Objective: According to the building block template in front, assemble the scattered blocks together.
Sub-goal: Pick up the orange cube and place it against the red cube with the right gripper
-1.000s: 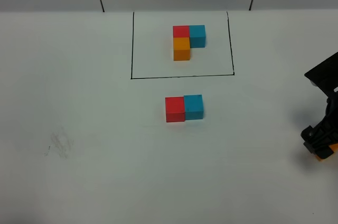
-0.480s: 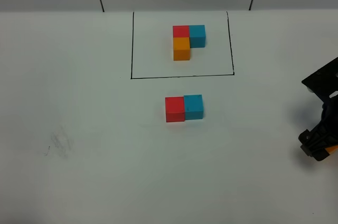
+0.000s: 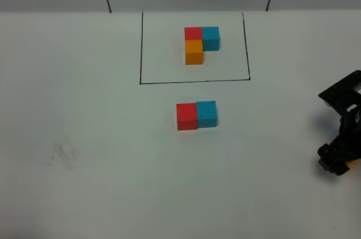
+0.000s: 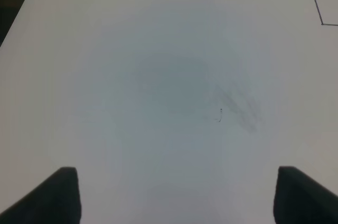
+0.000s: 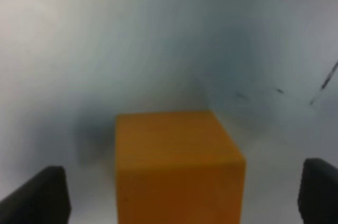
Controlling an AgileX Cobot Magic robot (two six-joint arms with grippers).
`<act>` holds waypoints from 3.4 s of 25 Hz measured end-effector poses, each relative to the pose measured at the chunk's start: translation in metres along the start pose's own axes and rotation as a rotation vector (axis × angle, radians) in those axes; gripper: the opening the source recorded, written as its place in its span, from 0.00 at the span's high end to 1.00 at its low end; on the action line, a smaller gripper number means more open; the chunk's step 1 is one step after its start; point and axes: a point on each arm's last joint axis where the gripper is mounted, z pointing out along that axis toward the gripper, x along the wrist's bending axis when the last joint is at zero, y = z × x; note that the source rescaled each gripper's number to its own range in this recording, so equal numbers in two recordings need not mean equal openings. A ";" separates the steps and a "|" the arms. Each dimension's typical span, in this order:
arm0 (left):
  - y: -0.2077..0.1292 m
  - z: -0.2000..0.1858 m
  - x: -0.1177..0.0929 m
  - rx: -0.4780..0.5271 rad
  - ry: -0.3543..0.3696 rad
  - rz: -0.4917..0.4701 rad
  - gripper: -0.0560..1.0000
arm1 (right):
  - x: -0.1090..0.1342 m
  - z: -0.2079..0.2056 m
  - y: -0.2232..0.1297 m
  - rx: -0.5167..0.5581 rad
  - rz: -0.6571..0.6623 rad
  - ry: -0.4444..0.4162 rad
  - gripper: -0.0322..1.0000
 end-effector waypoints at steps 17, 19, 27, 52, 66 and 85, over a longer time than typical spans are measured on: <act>0.000 0.000 0.000 0.000 0.000 0.000 0.31 | 0.001 -0.032 0.013 -0.065 0.150 0.026 0.70; 0.000 0.000 0.000 0.000 0.000 0.000 0.31 | 0.006 -0.050 0.016 -0.087 0.267 0.051 0.70; 0.000 0.000 0.000 0.000 0.000 0.000 0.31 | 0.069 -0.094 0.030 -0.217 0.479 0.189 0.70; 0.000 0.000 0.000 0.000 0.002 0.001 0.31 | 0.236 -0.054 0.106 -0.021 0.601 0.094 0.70; 0.001 0.000 0.005 -0.005 0.053 0.022 0.31 | 0.261 -0.026 0.149 0.008 0.510 0.065 0.70; 0.001 0.000 0.007 -0.010 0.073 0.027 0.31 | 0.251 -0.022 0.168 -0.048 0.544 0.104 0.70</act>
